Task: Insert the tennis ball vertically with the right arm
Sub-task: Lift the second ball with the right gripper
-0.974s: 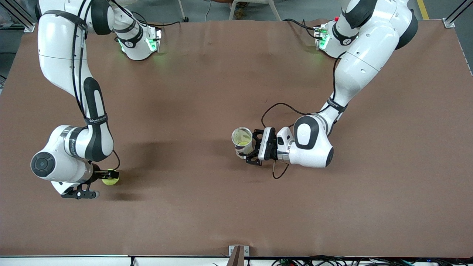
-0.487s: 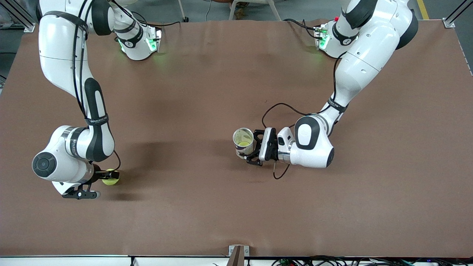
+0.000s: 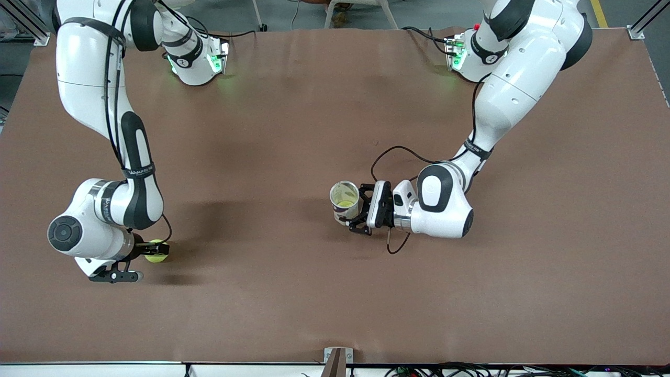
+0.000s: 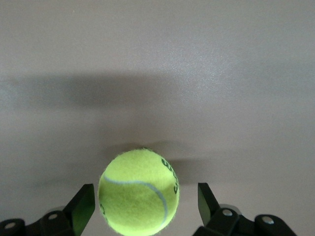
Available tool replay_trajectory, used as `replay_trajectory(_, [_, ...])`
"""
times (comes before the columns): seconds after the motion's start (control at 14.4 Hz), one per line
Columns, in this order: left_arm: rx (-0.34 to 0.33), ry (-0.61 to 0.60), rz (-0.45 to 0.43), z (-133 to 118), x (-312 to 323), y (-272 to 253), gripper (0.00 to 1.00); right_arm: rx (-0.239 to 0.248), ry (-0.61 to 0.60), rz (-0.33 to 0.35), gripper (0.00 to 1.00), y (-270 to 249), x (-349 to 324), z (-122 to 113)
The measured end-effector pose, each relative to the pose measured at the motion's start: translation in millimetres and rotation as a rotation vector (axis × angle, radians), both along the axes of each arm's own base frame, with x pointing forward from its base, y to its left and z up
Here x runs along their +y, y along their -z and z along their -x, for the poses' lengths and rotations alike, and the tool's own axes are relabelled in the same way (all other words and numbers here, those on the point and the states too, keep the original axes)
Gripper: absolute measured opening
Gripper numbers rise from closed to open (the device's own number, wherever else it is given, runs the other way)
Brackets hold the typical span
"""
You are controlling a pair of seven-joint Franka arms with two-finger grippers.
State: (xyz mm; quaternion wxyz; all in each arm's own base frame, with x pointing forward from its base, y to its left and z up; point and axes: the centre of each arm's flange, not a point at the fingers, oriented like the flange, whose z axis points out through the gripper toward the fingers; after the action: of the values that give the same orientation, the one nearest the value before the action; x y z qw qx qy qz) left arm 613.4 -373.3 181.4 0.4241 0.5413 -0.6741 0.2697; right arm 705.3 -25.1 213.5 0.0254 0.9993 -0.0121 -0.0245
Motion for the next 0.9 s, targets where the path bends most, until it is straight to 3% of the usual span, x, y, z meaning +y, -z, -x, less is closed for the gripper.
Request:
replay_trajectory(0.14, [0.0, 0.0, 0.0, 0.0, 0.0, 0.0, 0.84, 0.001, 0.0, 0.0, 0.88, 0.9, 0.1, 0.1])
replay_trajectory(0.21, [0.0, 0.0, 0.0, 0.0, 0.0, 0.0, 0.84, 0.001, 0.0, 0.0, 0.78, 1.0, 0.2, 0.2])
replay_trajectory(0.28, [0.0, 0.0, 0.0, 0.0, 0.0, 0.0, 0.84, 0.002, 0.0, 0.0, 0.78, 1.2, 0.2, 0.2])
replay_trajectory(0.49, [0.0, 0.001, 0.0, 0.2, -0.4, 0.0, 0.84, -0.003, -0.001, 0.0, 0.61, -0.5, 0.5, -1.0])
replay_trajectory(0.9, [0.0, 0.0, 0.0, 0.1, -0.2, 0.0, 0.85, -0.003, -0.001, 0.0, 0.59, -0.6, 0.6, -1.1])
